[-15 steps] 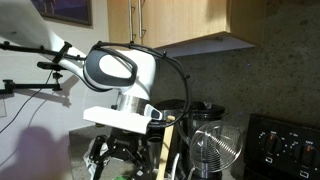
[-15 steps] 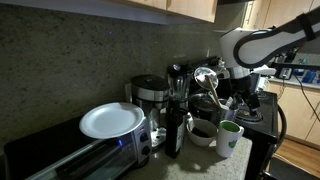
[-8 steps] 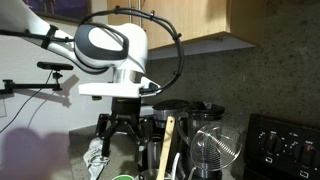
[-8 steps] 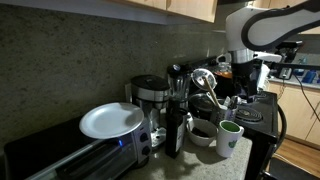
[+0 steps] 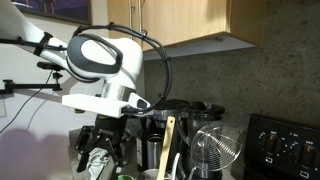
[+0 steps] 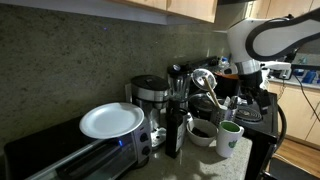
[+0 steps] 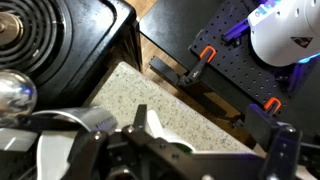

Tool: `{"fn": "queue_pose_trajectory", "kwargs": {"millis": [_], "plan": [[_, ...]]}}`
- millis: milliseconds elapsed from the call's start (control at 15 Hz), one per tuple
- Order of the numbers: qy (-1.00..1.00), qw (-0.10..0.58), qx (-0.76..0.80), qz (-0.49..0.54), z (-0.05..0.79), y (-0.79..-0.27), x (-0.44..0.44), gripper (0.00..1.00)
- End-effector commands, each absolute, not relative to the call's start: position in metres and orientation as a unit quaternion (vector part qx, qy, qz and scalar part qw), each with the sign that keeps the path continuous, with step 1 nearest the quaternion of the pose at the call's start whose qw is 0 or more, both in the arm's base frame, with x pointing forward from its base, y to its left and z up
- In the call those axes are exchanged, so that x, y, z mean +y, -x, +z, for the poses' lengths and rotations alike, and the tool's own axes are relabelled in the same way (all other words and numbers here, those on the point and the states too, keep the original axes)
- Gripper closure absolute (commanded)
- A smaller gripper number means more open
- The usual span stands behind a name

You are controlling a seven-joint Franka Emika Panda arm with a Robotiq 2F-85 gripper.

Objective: Move the mug to the left side of the counter

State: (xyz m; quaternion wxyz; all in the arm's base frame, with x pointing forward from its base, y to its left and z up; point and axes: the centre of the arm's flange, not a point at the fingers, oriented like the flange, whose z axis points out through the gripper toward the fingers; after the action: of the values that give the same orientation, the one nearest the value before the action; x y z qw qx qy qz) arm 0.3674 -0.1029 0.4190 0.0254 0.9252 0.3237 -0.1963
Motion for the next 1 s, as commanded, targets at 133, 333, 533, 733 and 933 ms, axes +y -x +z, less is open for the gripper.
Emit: {"fn": "queue_pose_trajectory", "kwargs": {"millis": [133,333,533,733,933], "plan": [[-0.93,0.008,0.313,-0.192,0.368,-0.343,-0.123,0.0],[-0.934,-0.002,0.314,-0.169,0.35,-0.35,-0.119,0.0],[-0.94,-0.007,0.314,-0.136,0.336,-0.353,-0.117,0.0],[-0.942,0.0,0.316,-0.116,0.318,-0.358,-0.119,0.0],[-0.941,0.007,0.319,-0.108,0.302,-0.366,-0.122,0.0]]}}
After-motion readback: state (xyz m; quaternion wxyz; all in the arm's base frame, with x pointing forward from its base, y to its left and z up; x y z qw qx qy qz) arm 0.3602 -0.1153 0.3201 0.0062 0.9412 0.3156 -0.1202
